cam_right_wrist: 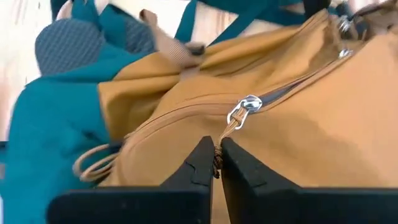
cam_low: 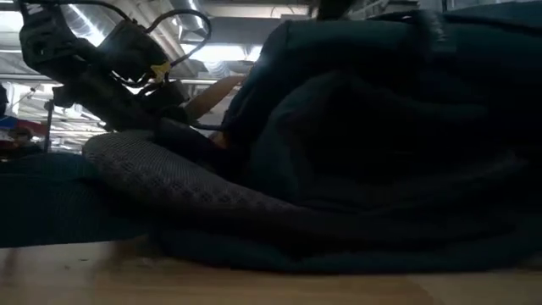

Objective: Unpack backpack
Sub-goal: Open the brown backpack

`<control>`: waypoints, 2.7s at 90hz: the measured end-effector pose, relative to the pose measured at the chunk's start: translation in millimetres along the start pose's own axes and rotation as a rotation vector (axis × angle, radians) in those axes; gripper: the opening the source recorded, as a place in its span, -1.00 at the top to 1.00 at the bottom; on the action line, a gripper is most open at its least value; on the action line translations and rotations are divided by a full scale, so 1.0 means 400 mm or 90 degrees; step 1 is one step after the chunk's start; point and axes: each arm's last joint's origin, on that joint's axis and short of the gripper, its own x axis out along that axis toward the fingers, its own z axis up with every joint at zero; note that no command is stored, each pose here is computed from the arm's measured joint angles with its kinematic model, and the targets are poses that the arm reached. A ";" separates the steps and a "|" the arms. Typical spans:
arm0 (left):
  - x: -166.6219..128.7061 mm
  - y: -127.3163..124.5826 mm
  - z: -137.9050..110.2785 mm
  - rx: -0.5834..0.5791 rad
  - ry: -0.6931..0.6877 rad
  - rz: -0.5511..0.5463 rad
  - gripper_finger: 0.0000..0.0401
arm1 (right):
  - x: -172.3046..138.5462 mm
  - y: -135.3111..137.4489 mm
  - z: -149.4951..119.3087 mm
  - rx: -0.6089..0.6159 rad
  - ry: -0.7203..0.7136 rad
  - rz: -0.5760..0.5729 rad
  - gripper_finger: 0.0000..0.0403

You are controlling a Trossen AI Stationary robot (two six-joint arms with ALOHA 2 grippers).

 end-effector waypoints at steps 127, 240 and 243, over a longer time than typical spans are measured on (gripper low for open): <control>-0.155 -0.028 0.127 0.046 -0.262 -0.020 0.46 | -0.066 0.235 -0.116 0.070 -0.038 -0.049 1.00; -0.012 -0.142 0.397 0.220 -0.382 -0.101 -0.21 | -0.051 0.199 -0.088 0.065 -0.057 -0.073 1.00; -0.012 -0.142 0.400 0.220 -0.385 -0.103 -0.21 | -0.051 0.199 -0.088 0.064 -0.057 -0.073 1.00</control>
